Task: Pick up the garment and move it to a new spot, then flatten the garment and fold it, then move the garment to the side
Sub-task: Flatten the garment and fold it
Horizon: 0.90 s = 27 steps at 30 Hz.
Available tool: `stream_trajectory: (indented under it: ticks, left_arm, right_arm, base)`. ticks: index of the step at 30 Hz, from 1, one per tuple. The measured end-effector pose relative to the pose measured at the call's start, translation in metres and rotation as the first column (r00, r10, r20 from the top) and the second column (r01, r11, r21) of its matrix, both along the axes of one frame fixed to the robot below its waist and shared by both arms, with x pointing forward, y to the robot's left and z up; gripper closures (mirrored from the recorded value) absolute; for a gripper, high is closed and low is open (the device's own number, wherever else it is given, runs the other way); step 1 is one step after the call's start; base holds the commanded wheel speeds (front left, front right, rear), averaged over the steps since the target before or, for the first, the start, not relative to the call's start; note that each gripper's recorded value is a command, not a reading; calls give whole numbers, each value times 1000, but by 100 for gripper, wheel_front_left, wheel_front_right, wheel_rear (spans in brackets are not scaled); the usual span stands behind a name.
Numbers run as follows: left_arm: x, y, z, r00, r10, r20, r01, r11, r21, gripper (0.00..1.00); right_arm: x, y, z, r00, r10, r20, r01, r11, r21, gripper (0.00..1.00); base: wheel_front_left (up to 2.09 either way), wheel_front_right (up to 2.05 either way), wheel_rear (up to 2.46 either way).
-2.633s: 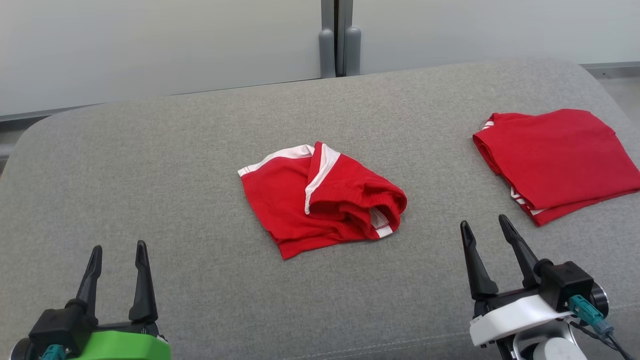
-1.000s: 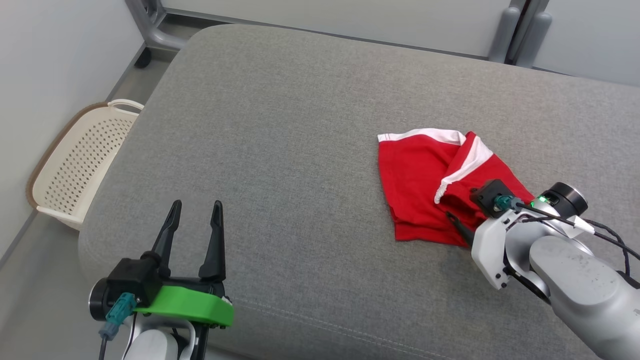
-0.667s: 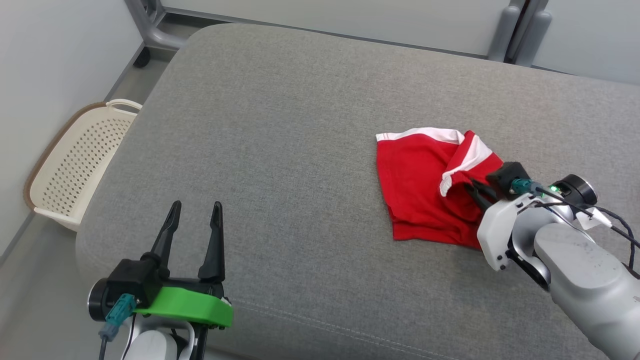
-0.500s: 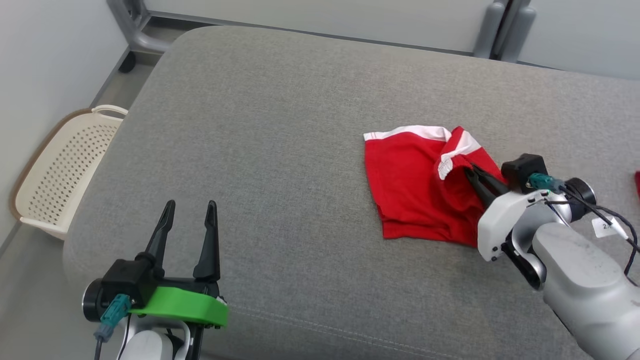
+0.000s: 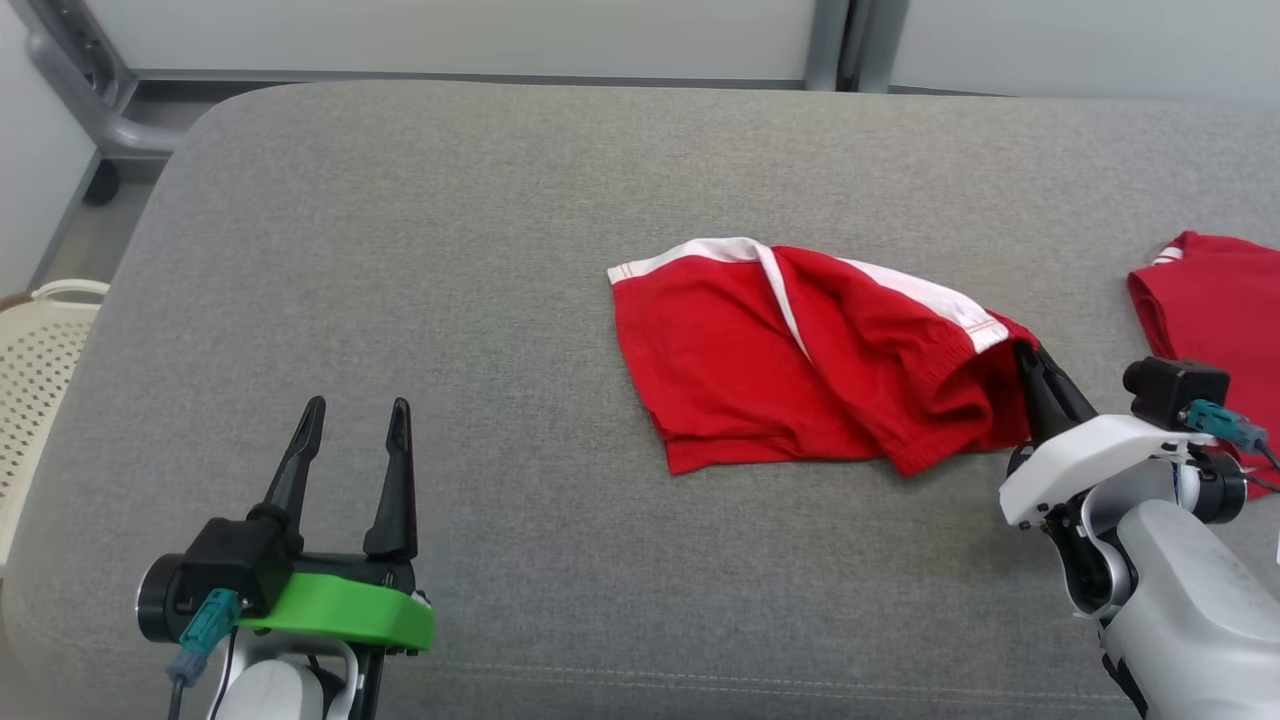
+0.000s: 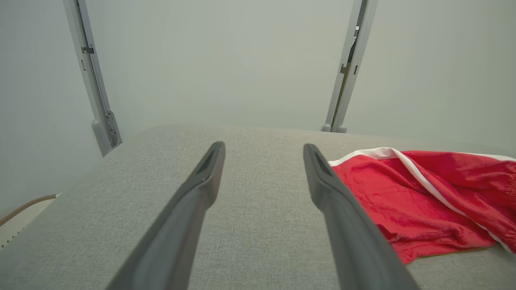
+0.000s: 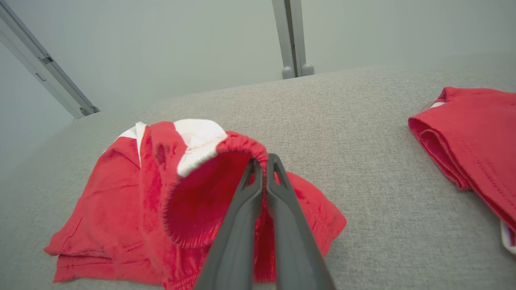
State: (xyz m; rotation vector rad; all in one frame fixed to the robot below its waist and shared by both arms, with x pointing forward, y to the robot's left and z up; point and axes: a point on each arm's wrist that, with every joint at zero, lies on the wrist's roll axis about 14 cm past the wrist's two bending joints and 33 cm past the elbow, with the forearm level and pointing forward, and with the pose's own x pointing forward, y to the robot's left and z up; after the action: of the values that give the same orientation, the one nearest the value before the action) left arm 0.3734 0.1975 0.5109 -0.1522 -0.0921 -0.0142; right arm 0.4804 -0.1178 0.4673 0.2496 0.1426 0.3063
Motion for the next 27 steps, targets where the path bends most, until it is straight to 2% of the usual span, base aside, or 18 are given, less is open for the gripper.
stream_trajectory:
  ticks: [2, 3, 4, 14, 19, 27]
  left_arm:
    - [4, -6, -1, 1000, -22, -1, 22, 1000, 0, 0]
    - [6, -9, -1, 1000, -31, -1, 31, 1000, 0, 0]
    - [8, -12, -2, 999, -41, -3, 41, 999, 0, 0]
    - [20, -26, -7, 996, -92, -13, 92, 996, 7, 0]
    - [22, -23, -3, 997, -80, -3, 80, 997, 17, 0]
    - [20, -20, 5, 997, -72, 17, 72, 997, 29, 0]
  right_arm:
    - [-3, -13, -1, 999, -46, -5, 46, 999, 17, 100]
    - [-4, -19, -2, 998, -64, -6, 64, 998, 18, 42]
    - [-4, -23, 0, 997, -83, -3, 83, 996, 30, 0]
    - [-3, -55, 17, 979, -195, 60, 192, 980, 50, 0]
    - [-15, -58, 39, 965, -212, 153, 208, 977, 44, 0]
    - [-54, -40, 66, 946, -174, 273, 178, 984, 11, 0]
  base:
    - [0, 0, 0]
    - [0, 0, 0]
    - [0, 0, 0]
    - [0, 0, 0]
    - [0, 0, 0]
    - [0, 0, 0]
